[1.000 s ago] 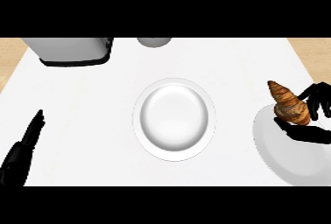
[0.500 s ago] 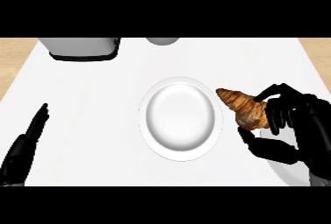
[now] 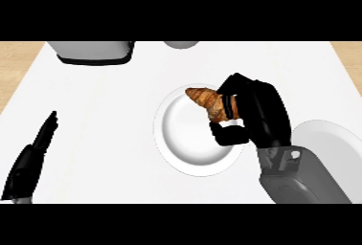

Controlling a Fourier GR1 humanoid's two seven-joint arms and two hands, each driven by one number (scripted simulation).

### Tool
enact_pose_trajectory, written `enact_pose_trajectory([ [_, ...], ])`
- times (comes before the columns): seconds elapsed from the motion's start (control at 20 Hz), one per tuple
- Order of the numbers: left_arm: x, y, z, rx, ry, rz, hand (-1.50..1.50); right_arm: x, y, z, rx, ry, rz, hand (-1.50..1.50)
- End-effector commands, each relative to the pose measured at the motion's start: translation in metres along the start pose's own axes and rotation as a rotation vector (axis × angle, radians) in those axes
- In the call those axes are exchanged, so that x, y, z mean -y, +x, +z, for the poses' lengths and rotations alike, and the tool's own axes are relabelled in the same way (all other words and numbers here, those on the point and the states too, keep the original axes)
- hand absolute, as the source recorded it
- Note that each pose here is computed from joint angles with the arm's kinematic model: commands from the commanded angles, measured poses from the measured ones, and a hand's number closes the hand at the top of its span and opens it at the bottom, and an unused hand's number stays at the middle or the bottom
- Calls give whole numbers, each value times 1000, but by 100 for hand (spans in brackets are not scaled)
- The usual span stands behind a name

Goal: Pick the croissant from the plate and place it in the plate

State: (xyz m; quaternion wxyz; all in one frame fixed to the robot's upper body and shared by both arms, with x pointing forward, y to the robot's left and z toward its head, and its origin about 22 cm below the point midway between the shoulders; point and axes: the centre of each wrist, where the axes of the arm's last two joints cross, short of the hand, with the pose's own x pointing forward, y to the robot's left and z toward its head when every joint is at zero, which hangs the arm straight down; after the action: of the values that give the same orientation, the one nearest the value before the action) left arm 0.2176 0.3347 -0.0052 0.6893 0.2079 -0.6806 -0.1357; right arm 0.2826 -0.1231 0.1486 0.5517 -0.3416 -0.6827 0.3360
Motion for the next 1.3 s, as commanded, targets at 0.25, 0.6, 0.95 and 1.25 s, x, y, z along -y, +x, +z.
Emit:
enact_pose_trajectory([
  [0.25, -1, 10, 5, 5, -10, 0, 0, -91, -5, -35, -36, 148, 2, 150],
  [0.6, -18, -7, -10, -6, -16, -2, 0, -115, -5, -51, -241, 131, -165, -150],
  [0.95, -4, 14, -9, 7, -14, 8, 0, -139, -13, -52, -215, 1, -245, -150],
  [1.25, 0, 3, -3, -26, 13, 4, 0, -93, -20, -54, -227, -228, -465, -150],
])
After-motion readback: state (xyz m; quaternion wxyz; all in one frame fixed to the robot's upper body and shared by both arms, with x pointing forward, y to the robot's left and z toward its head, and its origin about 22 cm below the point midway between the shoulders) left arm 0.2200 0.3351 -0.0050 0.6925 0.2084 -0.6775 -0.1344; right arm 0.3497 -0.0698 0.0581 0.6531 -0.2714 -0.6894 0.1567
